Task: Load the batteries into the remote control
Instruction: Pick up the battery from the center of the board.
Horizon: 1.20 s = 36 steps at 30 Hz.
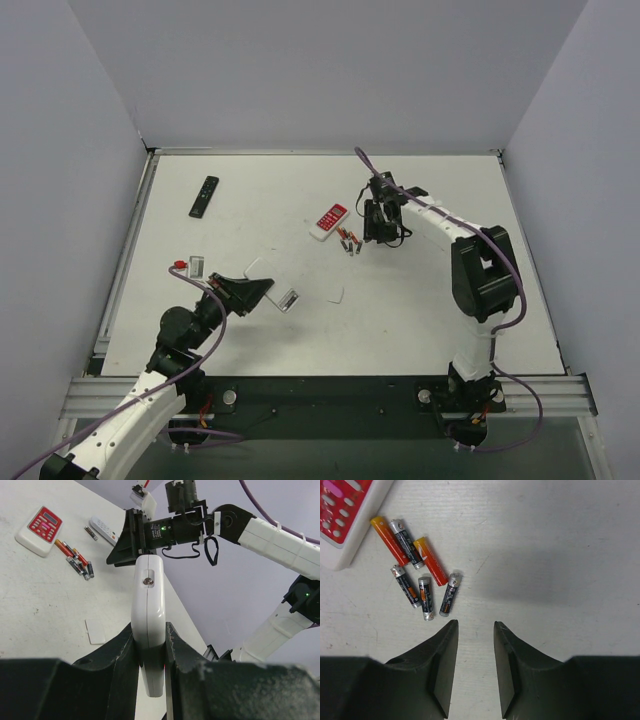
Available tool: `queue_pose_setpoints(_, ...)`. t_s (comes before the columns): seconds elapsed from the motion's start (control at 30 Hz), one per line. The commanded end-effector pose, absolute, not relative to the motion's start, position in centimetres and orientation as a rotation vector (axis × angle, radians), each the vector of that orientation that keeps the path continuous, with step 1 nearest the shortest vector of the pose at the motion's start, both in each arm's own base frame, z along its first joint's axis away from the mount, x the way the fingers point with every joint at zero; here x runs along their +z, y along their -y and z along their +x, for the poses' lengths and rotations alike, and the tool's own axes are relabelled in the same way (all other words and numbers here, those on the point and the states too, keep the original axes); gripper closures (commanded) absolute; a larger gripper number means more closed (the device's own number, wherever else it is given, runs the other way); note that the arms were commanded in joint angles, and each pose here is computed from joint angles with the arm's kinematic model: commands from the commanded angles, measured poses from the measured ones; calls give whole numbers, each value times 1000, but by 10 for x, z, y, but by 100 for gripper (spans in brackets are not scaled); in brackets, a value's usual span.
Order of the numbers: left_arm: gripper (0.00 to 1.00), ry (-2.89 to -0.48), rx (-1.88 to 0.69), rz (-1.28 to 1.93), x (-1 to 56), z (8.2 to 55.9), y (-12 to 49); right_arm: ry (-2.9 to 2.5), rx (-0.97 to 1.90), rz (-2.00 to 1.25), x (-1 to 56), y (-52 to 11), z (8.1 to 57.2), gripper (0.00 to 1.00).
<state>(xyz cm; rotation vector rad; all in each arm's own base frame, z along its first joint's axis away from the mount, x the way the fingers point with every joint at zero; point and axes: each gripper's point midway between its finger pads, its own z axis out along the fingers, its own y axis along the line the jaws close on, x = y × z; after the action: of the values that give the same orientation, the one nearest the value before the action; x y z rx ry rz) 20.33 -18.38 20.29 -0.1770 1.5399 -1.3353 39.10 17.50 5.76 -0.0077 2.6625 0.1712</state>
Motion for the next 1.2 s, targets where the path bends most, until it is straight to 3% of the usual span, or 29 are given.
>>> queue_pose_setpoints(0.0, 100, -1610, -1316, -160, 167, 199, 185, -2716, 195, -15, 50, -185, 384, 69)
queue_pose_setpoints(0.73, 100, -1629, -1349, -206, 161, 195, 184, -2708, 202, 86, 13, -197, 405, 74)
queue_pose_setpoints(1.17, 100, -1635, -1353, -210, 161, 196, 185, -2755, -20, -78, 4, -168, 385, 83)
